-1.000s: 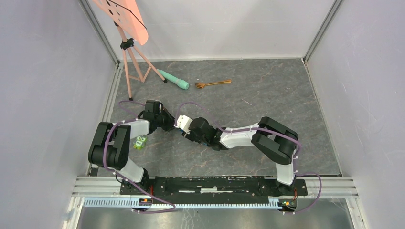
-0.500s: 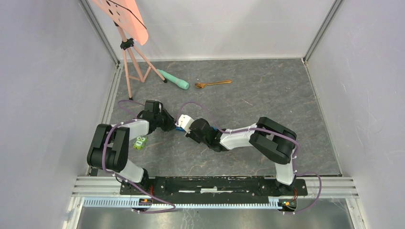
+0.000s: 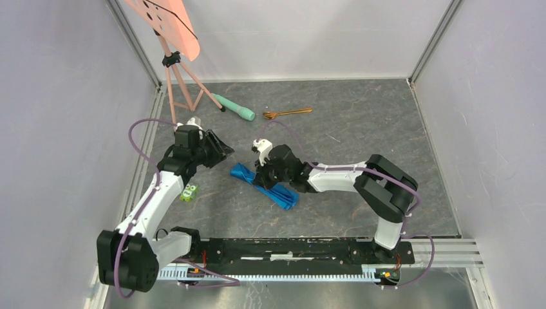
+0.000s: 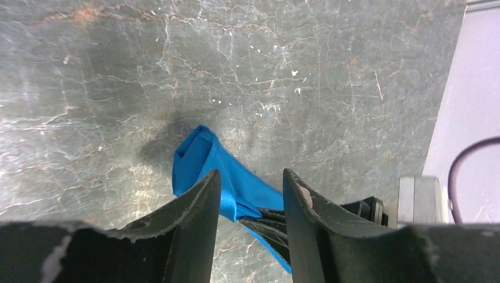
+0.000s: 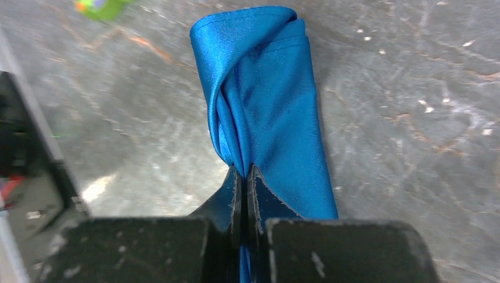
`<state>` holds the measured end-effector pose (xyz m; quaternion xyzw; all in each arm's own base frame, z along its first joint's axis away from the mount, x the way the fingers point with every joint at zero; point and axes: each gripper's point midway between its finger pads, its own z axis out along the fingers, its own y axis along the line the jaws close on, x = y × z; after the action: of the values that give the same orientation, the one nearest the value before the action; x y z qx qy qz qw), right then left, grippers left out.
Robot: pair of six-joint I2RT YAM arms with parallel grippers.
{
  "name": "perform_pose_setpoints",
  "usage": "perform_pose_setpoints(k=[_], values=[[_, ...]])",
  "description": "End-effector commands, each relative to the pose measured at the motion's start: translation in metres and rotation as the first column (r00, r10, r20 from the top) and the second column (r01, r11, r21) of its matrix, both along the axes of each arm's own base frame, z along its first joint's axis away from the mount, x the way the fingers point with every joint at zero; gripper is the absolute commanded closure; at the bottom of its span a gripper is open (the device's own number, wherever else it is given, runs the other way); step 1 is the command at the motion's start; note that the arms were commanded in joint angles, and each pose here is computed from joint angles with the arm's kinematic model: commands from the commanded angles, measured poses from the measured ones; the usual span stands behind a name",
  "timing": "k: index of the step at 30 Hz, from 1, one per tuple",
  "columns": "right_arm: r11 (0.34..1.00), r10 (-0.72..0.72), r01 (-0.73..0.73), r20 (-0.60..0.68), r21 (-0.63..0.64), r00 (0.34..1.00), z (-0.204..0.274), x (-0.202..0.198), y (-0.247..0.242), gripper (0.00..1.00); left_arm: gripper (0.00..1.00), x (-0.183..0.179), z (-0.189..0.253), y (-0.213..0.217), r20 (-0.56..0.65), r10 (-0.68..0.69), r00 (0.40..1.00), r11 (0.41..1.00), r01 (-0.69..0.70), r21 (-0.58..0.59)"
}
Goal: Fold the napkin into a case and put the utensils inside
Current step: Turn over the top corner of the smaller rectangle-folded napkin at the center of the board.
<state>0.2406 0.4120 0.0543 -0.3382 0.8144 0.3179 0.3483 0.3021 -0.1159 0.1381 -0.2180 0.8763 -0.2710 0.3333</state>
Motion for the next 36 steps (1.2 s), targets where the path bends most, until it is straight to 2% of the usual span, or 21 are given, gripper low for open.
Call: perform_pose_setpoints(k=[1,4,8,13,20,22,28,33,35,36], values=[[0.962,0.088,-0.015,-0.261,0.271,0.961,0.047,-0.037,0.021,1.0,0.49,-0.019,0.011,0.018,0.003,-0.016,1.0,0.992,0.016,0.122],[0.918,0.143,0.024,-0.386,0.396,0.911,0.061,-0.051,0.024,1.0,0.49,-0.025,0.019,0.019,0.02,-0.025,0.999,0.992,0.023,0.12],[0.858,0.188,0.132,-0.542,0.496,0.819,0.063,-0.059,0.018,1.0,0.49,-0.03,0.02,0.02,0.021,-0.03,0.999,0.992,0.027,0.125],[0.752,0.282,0.243,-0.632,0.613,0.722,0.066,-0.053,0.005,1.0,0.48,-0.031,0.019,0.018,0.013,-0.042,0.999,0.992,0.04,0.118],[0.77,0.238,0.288,-0.676,0.569,0.698,0.025,-0.031,-0.015,0.99,0.48,-0.028,0.01,0.007,-0.02,-0.089,0.996,0.992,0.09,0.083],[0.774,0.235,0.285,-0.675,0.565,0.699,0.018,-0.027,-0.02,0.96,0.48,-0.027,0.006,-0.001,-0.036,-0.119,0.992,0.991,0.121,0.057],[0.861,0.146,0.224,-0.643,0.456,0.752,-0.016,-0.001,-0.042,0.67,0.47,-0.024,-0.001,-0.027,-0.045,-0.224,0.974,0.974,0.222,-0.049],[0.96,0.025,0.115,-0.486,0.256,0.873,-0.028,0.042,-0.072,0.44,0.47,-0.021,-0.007,-0.058,-0.03,-0.282,0.959,0.942,0.271,-0.196],[0.989,-0.027,0.082,-0.388,0.125,0.921,-0.026,0.05,-0.09,0.39,0.47,-0.017,-0.012,-0.067,-0.029,-0.283,0.959,0.931,0.267,-0.249],[0.992,-0.039,0.078,-0.348,0.101,0.937,-0.019,0.051,-0.096,0.39,0.47,-0.015,-0.014,-0.072,-0.027,-0.285,0.958,0.924,0.267,-0.272]])
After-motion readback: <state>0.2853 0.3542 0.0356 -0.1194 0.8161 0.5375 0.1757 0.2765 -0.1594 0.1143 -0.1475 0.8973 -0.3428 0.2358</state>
